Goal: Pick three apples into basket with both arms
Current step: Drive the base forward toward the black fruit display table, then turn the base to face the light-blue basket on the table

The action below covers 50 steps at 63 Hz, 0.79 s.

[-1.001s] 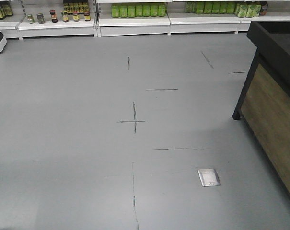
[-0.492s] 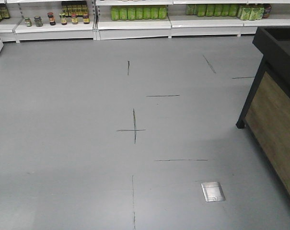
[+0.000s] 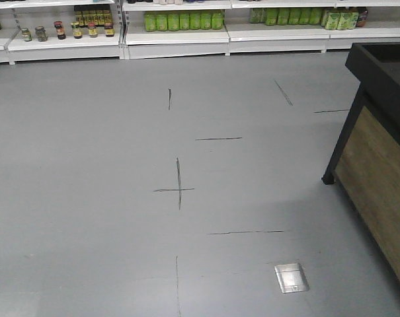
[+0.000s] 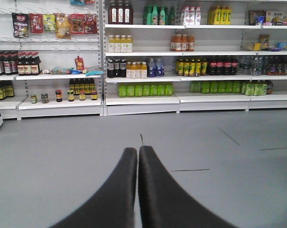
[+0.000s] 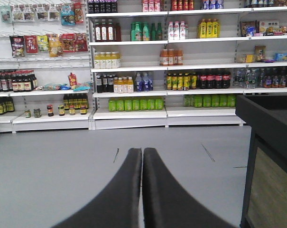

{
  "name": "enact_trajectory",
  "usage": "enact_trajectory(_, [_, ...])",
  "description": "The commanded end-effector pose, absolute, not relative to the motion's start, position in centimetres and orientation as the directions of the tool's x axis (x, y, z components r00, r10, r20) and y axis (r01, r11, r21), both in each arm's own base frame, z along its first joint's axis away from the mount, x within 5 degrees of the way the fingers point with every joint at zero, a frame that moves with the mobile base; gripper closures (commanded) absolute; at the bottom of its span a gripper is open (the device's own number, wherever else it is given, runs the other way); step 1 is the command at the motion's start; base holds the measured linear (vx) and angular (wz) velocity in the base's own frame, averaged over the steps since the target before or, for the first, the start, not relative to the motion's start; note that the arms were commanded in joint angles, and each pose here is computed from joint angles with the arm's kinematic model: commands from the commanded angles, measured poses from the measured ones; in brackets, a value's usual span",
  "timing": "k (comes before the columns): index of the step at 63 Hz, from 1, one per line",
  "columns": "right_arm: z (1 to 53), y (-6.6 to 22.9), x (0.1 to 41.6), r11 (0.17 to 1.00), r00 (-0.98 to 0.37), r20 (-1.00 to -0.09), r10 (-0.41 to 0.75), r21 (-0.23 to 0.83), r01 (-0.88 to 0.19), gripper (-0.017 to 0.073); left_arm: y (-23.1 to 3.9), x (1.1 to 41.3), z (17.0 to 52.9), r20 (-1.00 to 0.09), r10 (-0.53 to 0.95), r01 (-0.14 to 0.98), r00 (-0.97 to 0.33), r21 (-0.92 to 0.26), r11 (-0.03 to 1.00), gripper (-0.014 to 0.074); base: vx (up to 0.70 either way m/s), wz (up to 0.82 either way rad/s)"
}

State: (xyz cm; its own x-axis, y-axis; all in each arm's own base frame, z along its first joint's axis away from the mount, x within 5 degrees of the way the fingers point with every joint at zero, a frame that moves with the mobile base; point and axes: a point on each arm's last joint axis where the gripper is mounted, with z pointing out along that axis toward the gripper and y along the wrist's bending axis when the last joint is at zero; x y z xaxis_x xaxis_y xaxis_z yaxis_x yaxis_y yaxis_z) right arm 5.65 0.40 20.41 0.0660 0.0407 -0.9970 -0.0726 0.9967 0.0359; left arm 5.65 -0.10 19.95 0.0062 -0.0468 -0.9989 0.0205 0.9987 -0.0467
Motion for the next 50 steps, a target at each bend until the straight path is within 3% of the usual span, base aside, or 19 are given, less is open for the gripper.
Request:
enact_trajectory(1, [20.62,0.39,5.59,0.997,0.132,-0.991,0.035,0.025,-0.074,0.0568,-0.14,5.61,19.92,-0.996,-0.058,0.028,0.072,-0.056,0.998,0.0600,0.11,-0.14])
enact_trajectory(25, [20.62,0.39,5.59,0.997,0.132,-0.991,0.035,0.025,-0.074,0.0568,-0.14,5.61,19.92,-0.996,-0.058,0.028,0.072,-0.056,0.998,0.0600,0.09,-0.27])
enact_trajectory(50, [20.62,0.39,5.59,0.997,0.132,-0.991,0.035,0.025,-0.074,0.0568,-0.14,5.61,19.92,-0.996,-0.058,0.028,0.072,-0.056,0.998,0.0600,0.09,-0.48])
